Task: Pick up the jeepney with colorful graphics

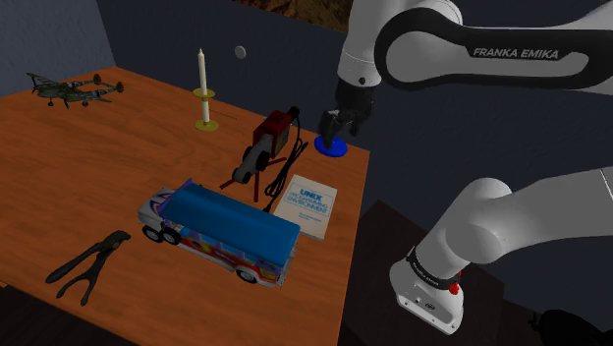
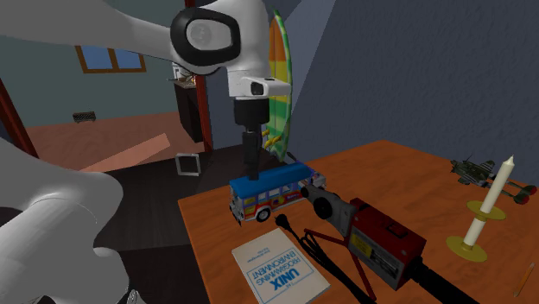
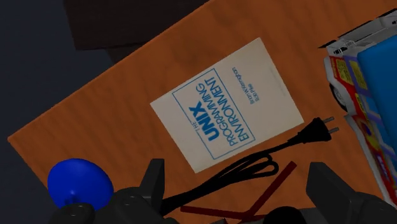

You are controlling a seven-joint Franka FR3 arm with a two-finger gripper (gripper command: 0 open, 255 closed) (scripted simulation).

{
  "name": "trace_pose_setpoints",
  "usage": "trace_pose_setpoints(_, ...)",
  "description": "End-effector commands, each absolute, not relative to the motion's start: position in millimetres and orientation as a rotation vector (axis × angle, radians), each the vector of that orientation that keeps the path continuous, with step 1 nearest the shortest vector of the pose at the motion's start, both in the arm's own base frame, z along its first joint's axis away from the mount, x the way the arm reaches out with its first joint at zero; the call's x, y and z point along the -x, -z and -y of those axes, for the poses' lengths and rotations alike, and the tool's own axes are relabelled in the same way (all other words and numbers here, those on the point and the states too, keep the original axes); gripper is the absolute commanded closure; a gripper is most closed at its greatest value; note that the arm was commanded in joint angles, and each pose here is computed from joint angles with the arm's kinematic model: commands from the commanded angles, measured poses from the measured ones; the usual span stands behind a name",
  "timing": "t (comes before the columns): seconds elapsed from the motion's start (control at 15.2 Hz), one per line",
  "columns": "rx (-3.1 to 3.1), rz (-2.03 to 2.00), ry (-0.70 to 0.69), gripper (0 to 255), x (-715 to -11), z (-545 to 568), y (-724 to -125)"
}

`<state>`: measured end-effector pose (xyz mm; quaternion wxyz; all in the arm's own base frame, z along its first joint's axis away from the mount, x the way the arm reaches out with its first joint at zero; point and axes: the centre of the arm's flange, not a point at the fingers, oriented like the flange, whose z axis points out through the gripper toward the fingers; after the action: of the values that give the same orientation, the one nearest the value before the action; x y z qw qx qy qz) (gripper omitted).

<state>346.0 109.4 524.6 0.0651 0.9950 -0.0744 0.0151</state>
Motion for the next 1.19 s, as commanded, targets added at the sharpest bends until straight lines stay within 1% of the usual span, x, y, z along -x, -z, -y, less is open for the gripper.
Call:
trace_pose_setpoints(0.0, -3.002, 0.296, -0.04, 0, -358, -134, -515)
trace_pose_setpoints(0.53, -2.983, 0.558, -0.019, 0, -414, -214, -478)
trace_pose_setpoints(1.12, -2.935, 0.851, 0.005, 0, -493, -292, -437)
